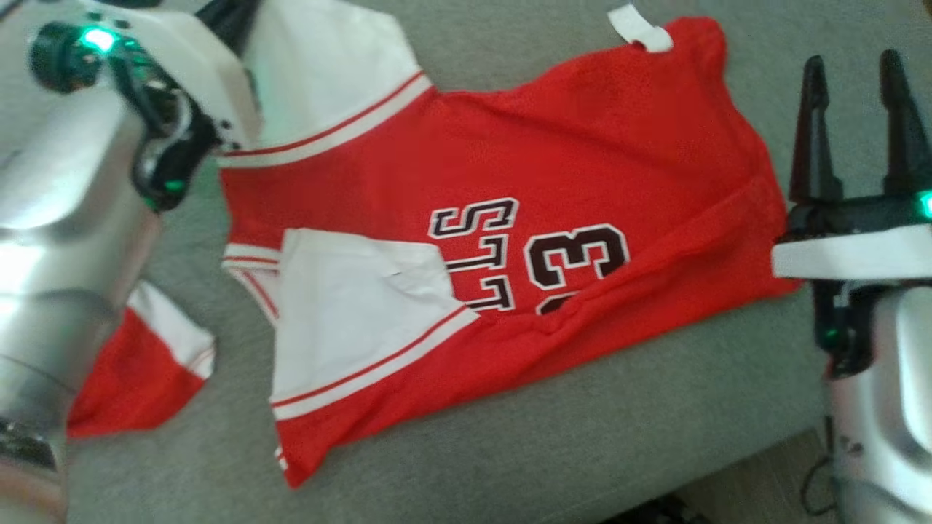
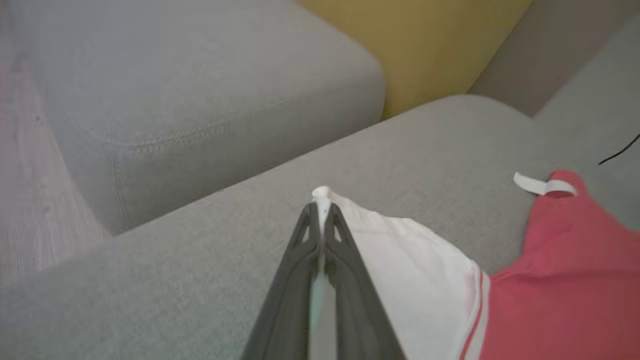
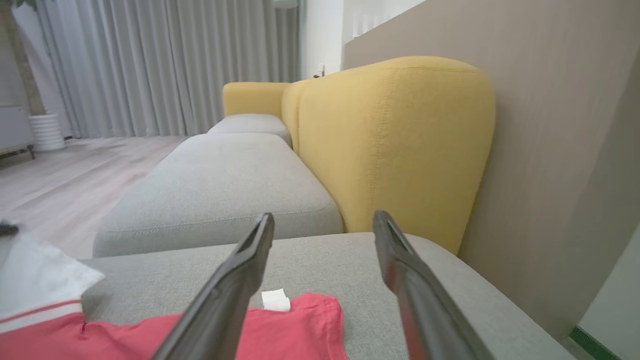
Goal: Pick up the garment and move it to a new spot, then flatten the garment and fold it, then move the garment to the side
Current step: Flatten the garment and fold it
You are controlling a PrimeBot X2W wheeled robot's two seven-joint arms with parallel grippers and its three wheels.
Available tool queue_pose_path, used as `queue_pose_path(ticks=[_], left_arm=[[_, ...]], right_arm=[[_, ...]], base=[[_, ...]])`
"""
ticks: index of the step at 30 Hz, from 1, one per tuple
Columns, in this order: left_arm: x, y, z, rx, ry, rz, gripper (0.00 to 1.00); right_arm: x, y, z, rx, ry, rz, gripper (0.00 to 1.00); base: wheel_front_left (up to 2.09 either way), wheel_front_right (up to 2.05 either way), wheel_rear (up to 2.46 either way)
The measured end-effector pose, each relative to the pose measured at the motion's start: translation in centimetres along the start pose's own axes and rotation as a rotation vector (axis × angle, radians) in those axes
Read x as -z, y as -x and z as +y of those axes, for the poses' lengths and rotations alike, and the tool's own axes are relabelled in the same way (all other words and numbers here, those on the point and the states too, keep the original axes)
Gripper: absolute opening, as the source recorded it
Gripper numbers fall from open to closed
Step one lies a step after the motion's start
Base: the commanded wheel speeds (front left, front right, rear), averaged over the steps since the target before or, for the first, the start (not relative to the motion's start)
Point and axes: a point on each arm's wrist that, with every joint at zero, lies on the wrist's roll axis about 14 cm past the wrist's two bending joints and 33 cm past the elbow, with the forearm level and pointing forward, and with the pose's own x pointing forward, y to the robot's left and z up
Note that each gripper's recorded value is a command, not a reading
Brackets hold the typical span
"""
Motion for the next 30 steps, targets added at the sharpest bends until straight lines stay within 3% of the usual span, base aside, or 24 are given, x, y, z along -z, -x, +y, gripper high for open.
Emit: queue_pose_path(ticks=[6,10,19,30], left_arm=[[-2.4,2.9,-3.8,0.079,-0.091,-0.132,0.00],[-2.8,5.7,-4.5,0.082,-0.109,-0.205,0.00],[-2.3,10.4,-7.6,0.120,-0.125,-0.286,0.00],[-0.2,10.4,-7.3,0.130,-0.103,-0.248,0.00]], right_arm=[[-0.4,-2.2,0.3,-0.058,0.046,0.065,1.00],[0.3,-4.2,1.2,-0.106,0.050,0.154,1.00],[9.0,-5.8,0.7,-0.092,0.085,0.574,1.00],[14.3,-7.1,-0.1,-0.044,0.122,0.769,1.00]], base=[[0.00,0.00,0.00],[0.00,0.00,0.00],[0.00,0.00,0.00],[0.00,0.00,0.00]])
